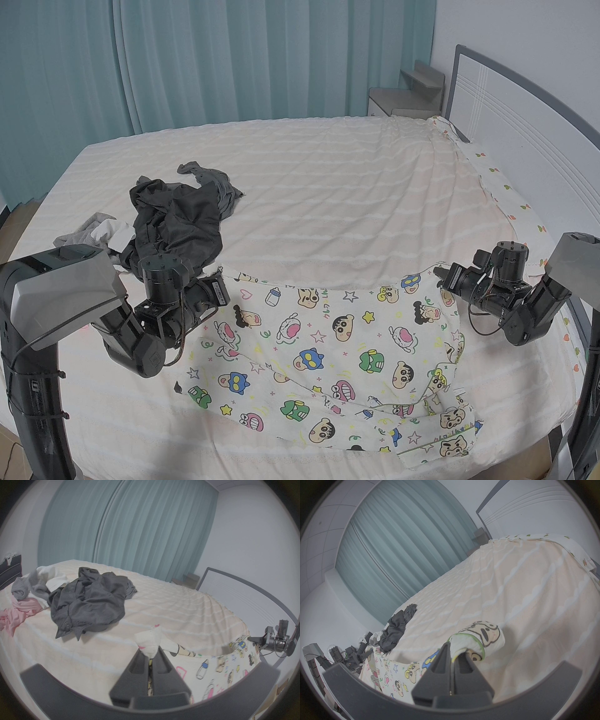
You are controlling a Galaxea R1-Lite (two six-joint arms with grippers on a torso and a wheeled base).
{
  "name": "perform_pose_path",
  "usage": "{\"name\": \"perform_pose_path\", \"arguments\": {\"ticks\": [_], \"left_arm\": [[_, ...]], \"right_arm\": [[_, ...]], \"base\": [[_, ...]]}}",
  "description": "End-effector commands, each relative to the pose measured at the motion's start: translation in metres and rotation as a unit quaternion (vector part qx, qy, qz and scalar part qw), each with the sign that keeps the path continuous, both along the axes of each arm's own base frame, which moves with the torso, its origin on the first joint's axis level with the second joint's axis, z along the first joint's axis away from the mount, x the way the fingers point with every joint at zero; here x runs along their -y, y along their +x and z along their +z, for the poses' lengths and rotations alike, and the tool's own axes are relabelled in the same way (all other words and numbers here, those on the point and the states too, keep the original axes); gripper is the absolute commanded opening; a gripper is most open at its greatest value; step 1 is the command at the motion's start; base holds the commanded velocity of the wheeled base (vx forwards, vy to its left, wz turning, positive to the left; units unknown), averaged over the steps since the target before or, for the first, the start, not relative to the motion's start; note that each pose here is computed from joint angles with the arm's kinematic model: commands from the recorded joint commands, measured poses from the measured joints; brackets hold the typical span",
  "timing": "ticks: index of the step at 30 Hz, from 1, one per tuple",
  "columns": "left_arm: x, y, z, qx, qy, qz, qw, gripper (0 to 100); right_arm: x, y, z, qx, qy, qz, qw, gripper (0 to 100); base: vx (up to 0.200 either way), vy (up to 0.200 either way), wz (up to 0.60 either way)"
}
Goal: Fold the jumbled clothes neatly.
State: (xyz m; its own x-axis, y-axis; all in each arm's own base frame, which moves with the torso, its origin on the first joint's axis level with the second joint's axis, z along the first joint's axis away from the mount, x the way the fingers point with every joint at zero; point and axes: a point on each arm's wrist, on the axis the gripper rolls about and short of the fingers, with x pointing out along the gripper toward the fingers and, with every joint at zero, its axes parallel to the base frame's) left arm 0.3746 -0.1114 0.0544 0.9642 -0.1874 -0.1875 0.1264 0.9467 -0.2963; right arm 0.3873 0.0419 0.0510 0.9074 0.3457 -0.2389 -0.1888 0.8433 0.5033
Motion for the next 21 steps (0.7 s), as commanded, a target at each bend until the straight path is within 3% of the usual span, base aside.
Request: {"name": "perform_pose_path", "arguments": {"ticks": [1,3,6,8,11,13,17,18,21], "left_arm": [[0.006,-0.005,0.004,0.009,0.000,-0.008,0.9999,0],[0.005,-0.003,0.013,0.039,0.020,-0.006,0.9990,0],[0.006,-0.011,0.002,0.029,0.045,-0.012,0.9985,0],[0.003,-0.010,0.012,0.055,0.044,-0.009,0.9975,0],[0.002,-0.014,0.004,0.044,0.048,-0.009,0.9978,0],[-0.004,-0.012,0.011,0.069,0.063,-0.001,0.9957,0],[-0.007,-0.018,-0.009,0.042,0.094,-0.004,0.9946,0],[-0.010,-0.010,0.000,0.070,0.091,0.003,0.9934,0],[-0.011,-0.008,-0.009,0.057,0.075,0.008,0.9955,0]], "right_arm": [[0.000,-0.004,-0.001,0.001,0.000,0.001,1.0000,0],[0.000,-0.006,0.000,0.001,0.000,0.001,1.0000,0],[0.000,-0.008,0.002,0.002,0.002,0.001,1.0000,0],[0.000,-0.008,0.005,0.004,0.007,0.000,1.0000,0],[0.000,-0.008,0.008,0.004,0.017,-0.003,0.9998,0],[0.000,-0.009,0.010,0.004,0.026,-0.005,0.9996,0],[0.001,-0.009,0.015,0.012,0.027,-0.006,0.9996,0],[0.001,-0.010,0.017,0.015,0.028,-0.006,0.9995,0],[0.004,-0.010,0.021,0.020,0.028,-0.009,0.9994,0]], "base": [[0.000,0.000,0.00],[0.000,0.000,0.00],[0.000,0.000,0.00],[0.000,0.000,0.00],[0.000,0.000,0.00],[0.000,0.000,0.00],[0.000,0.000,0.00],[0.000,0.000,0.00],[0.000,0.000,0.00]]}}
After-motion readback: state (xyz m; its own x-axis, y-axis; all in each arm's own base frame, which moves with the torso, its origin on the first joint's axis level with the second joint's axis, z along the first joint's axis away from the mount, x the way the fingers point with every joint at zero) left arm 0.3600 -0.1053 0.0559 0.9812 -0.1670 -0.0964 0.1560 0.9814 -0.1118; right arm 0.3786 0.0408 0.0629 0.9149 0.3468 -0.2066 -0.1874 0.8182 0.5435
